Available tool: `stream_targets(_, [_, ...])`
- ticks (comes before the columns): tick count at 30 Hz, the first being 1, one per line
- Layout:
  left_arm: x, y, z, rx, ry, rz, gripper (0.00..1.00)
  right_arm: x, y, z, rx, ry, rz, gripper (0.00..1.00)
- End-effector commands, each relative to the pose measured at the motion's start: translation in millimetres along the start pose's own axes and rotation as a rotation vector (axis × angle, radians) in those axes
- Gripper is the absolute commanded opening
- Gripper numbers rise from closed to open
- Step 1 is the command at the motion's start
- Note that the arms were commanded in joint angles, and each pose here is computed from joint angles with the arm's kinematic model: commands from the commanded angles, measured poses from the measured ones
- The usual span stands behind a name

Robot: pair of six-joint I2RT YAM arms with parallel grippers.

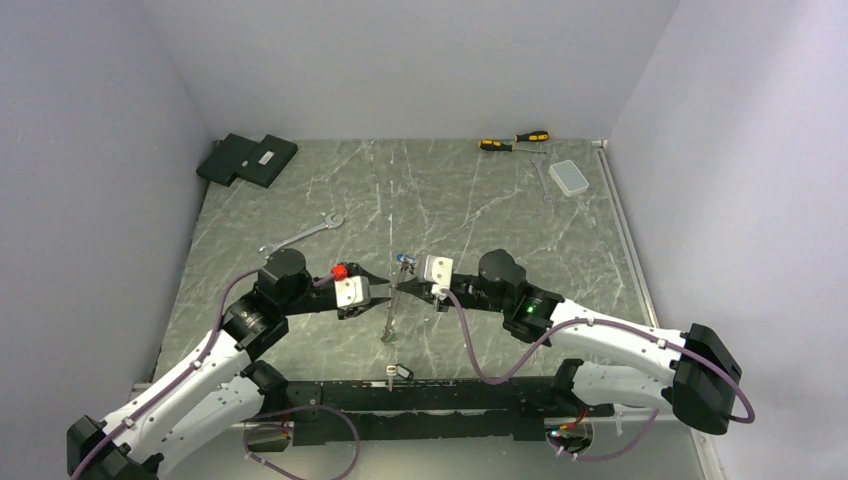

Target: Put the keys on the keyring

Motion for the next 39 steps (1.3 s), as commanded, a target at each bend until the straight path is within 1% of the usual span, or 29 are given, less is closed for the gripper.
stream_targets(1, [5,-2,-14,-0.015,0.046,-0.007,0.40,-16,1,-25,-0.026,-0.076,0.022,0.00])
stream_targets(5, [5,-2,-13,-0.013,0.045,-0.010,0.39,-15,2,-24,0.014,-0.080,-0.008,0.00])
stream_targets(11, [6,0,-14,-0.010,0.043,-0.002,0.32,-14,4,-24,0.041,-0.085,-0.024,0.00])
stream_targets(17, [6,0,-12,-0.002,0.040,-0.002,0.31,-12,8,-23,0.084,-0.084,-0.052,0.00])
stream_targets(21, [6,3,-9,0.009,0.028,0.011,0.30,-10,10,-23,0.088,-0.088,-0.061,0.00])
stream_targets(27, [7,5,-8,0.018,0.021,0.019,0.20,-10,11,-25,0.081,-0.092,-0.064,0.00])
stream_targets(31, [7,5,-7,0.026,0.018,0.028,0.00,-10,10,-27,0.067,-0.092,-0.062,0.00])
stream_targets(33, [7,5,-8,0.022,0.020,0.033,0.00,-10,10,-29,0.057,-0.086,-0.059,0.00])
stream_targets(34, [7,5,-8,0.018,0.019,0.032,0.00,-11,10,-30,0.055,-0.075,-0.048,0.03])
stream_targets(35, [6,5,-10,0.011,0.023,0.030,0.00,-13,11,-31,0.056,-0.053,-0.023,0.16])
stream_targets(36, [6,4,-11,0.003,0.026,0.027,0.00,-15,10,-32,0.053,-0.018,0.007,0.34])
stream_targets(37, [6,4,-12,-0.005,0.028,0.020,0.00,-18,7,-31,0.039,0.011,0.037,0.48])
stream_targets(39, [7,0,-18,-0.031,0.041,-0.005,0.00,-22,-2,-33,-0.029,0.037,0.083,0.58])
Point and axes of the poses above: each gripper's point midway between its finger pads, its own y axis out along the fingers, its own x axis along the line the jaws close on, z = x × y, the point moved 8 cm from there along -y, back along the fingers, and after that the axes turned 6 degrees about -y, right-handed, at the moved point
